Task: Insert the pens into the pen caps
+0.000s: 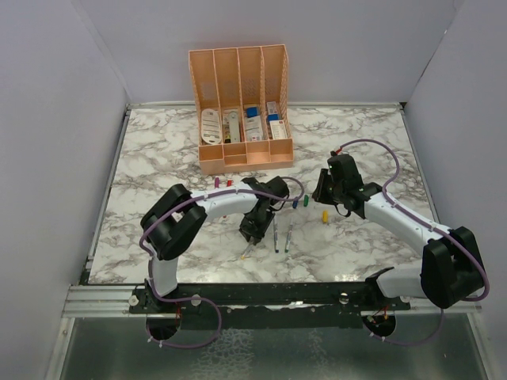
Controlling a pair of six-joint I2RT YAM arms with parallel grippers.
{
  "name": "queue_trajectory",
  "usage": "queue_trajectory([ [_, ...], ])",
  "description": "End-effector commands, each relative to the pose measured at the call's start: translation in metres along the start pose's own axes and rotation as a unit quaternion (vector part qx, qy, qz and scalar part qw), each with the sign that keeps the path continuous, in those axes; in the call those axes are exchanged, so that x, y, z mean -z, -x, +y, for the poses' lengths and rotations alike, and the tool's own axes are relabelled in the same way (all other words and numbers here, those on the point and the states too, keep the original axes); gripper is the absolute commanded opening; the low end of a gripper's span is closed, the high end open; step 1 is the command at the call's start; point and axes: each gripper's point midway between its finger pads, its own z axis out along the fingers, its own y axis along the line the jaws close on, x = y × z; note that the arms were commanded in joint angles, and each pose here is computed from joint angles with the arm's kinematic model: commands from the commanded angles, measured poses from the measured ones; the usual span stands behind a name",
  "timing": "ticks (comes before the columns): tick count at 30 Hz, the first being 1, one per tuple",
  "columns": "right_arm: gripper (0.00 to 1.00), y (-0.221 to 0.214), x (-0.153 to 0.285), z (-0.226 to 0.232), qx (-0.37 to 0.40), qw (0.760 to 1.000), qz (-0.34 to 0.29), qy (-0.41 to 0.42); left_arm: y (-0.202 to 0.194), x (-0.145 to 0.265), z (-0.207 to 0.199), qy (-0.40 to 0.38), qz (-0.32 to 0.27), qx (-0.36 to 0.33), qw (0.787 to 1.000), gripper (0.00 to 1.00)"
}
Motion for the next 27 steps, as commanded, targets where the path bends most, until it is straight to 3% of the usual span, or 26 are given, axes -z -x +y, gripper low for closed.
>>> queue_trajectory([
  [1, 0.25, -0.002, 0.0, 0.004, 0.0, 1.0, 0.007, 0.005, -0.024, -0.012, 0.003, 0.01, 0.035, -0.002, 0.999, 0.3],
  [10, 0.25, 0.003, 0.001, 0.005, 0.003, 1.0, 0.003, 0.003, -0.022, -0.022, -0.001, 0.021, 0.043, -0.014, 0.999, 0.26],
  [16, 0.25, 0.002, 0.0, 0.003, 0.003, 1.0, 0.004, -0.002, -0.022, -0.038, 0.008, 0.046, 0.044, -0.009, 0.998, 0.0],
  [22, 0.25, -0.001, 0.0, -0.006, -0.004, 1.0, 0.001, -0.021, -0.028, -0.053, 0.008, 0.043, 0.046, 0.002, 0.998, 0.0],
  [27, 0.25, -0.004, 0.002, -0.017, -0.008, 0.999, -0.005, -0.046, -0.015, -0.04, 0.011, 0.052, 0.005, 0.001, 0.999, 0.0],
])
